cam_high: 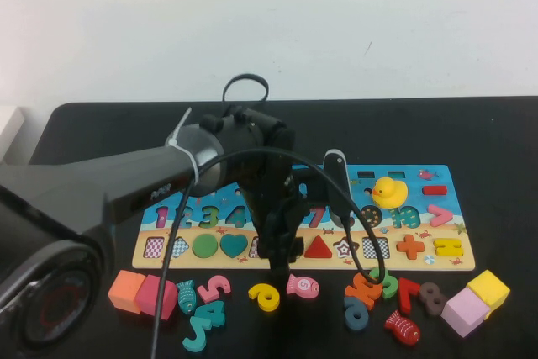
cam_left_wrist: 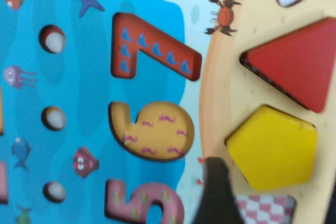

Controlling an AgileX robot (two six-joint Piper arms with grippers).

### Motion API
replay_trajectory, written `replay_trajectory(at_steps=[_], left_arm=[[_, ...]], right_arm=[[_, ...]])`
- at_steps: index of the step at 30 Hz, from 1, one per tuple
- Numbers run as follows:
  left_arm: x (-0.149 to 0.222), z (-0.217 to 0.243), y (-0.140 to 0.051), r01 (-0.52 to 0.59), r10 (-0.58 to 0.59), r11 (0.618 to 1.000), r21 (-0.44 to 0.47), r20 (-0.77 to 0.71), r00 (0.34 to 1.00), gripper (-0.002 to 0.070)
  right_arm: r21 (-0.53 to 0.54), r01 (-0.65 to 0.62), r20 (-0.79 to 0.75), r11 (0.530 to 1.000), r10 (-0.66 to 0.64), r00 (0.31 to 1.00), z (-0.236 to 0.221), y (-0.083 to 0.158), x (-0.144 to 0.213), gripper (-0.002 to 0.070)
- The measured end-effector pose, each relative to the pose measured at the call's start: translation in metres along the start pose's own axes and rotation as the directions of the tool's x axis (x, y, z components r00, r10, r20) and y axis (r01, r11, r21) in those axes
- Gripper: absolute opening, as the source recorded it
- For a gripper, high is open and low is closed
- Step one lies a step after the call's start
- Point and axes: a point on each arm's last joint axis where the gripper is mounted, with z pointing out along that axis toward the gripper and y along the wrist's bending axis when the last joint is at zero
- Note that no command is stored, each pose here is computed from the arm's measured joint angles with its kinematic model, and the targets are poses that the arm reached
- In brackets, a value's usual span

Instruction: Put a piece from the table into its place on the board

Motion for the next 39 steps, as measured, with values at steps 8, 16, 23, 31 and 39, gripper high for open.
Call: replay_trajectory(at_steps=[8, 16, 23, 31, 39], left_arm=[[-0.009, -0.058, 0.006, 0.052, -0.051, 0.999, 0.015, -0.006, 0.999, 0.006], [-0.01, -0.137, 0.002, 0.192, -0.191, 0.981, -0.031, 0.055, 0.98, 0.0003], [0.013, -0.183, -0.034, 0.282, -0.271, 0.958, -0.048, 0.168, 0.948, 0.0], [0.067, -0.222, -0.103, 0.423, -0.366, 0.902, -0.09, 0.362, 0.858, 0.0], [0.117, -0.238, -0.165, 0.568, -0.469, 0.822, -0.051, 0.506, 0.724, 0.0]], right_arm=[[0.0, 0.0, 0.0, 1.0, 0.0, 1.0, 0.0, 0.0, 0.0, 0.0019], [0.0, 0.0, 0.0, 1.0, 0.0, 1.0, 0.0, 0.0, 0.0, 0.0019], [0.0, 0.0, 0.0, 1.0, 0.0, 1.0, 0.0, 0.0, 0.0, 0.0019], [0.0, 0.0, 0.0, 1.0, 0.0, 1.0, 0.0, 0.0, 0.0, 0.0019], [0.0, 0.0, 0.0, 1.0, 0.0, 1.0, 0.0, 0.0, 0.0, 0.0019]])
